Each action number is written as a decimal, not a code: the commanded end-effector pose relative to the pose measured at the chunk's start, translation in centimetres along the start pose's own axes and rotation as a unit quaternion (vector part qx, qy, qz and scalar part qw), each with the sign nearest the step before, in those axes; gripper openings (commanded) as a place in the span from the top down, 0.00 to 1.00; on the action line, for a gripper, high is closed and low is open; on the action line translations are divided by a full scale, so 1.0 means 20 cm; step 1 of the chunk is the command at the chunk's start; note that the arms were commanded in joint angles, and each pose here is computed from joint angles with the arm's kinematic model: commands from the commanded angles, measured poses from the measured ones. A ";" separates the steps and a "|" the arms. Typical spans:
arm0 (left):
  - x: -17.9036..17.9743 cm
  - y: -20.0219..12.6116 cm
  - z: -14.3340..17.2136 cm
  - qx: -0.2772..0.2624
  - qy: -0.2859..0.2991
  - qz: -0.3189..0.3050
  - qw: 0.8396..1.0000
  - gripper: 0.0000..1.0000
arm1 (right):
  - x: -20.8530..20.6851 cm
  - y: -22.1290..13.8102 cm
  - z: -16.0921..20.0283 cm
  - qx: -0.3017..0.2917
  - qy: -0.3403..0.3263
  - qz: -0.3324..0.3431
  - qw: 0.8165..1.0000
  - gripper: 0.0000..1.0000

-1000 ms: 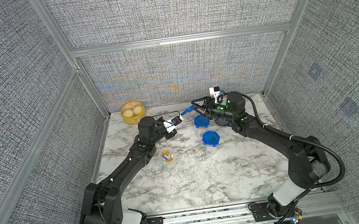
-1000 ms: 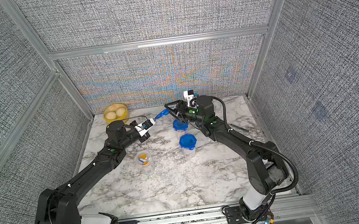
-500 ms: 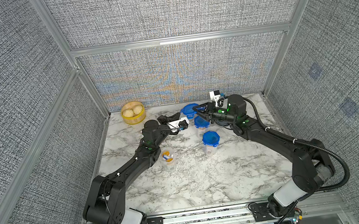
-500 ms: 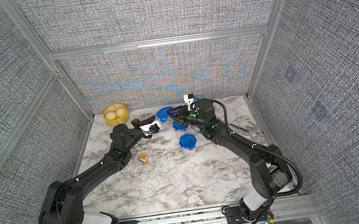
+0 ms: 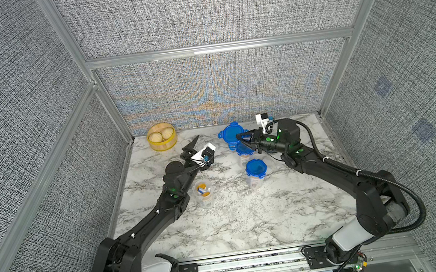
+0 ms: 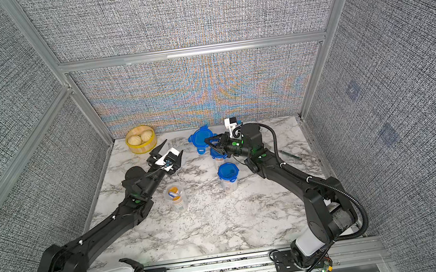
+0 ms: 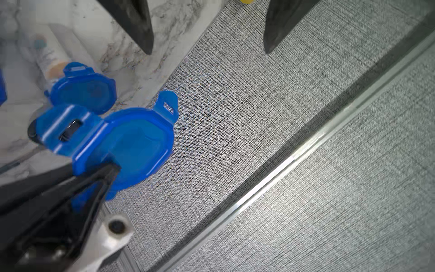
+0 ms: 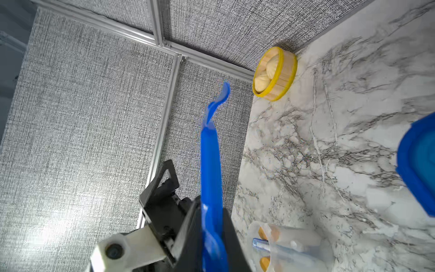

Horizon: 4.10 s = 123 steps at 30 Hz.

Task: Pack away toiletry kits
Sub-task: Pick up the lid from the center of the board, then close the lid on the container.

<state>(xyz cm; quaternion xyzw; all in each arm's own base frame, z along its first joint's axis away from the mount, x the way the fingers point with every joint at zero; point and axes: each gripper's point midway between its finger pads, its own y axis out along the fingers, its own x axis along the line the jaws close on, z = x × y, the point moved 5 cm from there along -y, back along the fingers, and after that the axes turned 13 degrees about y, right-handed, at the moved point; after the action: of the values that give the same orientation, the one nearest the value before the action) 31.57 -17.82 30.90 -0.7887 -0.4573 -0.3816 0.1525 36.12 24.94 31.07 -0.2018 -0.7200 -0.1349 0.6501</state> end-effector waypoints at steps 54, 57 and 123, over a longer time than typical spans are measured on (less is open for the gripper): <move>-0.17 -0.56 0.26 0.261 -0.497 0.037 0.827 0.22 | -0.39 0.26 1.02 -0.077 0.108 -0.024 0.991 0.98; -0.18 -0.59 0.28 0.266 -0.494 0.030 0.827 0.28 | -0.41 0.27 1.02 -0.085 0.115 -0.028 0.989 0.98; -0.33 -0.57 0.52 0.336 -0.444 0.011 0.831 0.49 | -0.50 0.28 1.02 -0.106 0.076 0.066 0.989 0.61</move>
<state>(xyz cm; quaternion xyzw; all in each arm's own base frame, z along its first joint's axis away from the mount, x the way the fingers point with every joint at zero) 24.95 -9.58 17.81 -0.7763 -0.5706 0.1917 0.1872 21.36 38.74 19.07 -0.2720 -0.6318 -0.1881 0.7010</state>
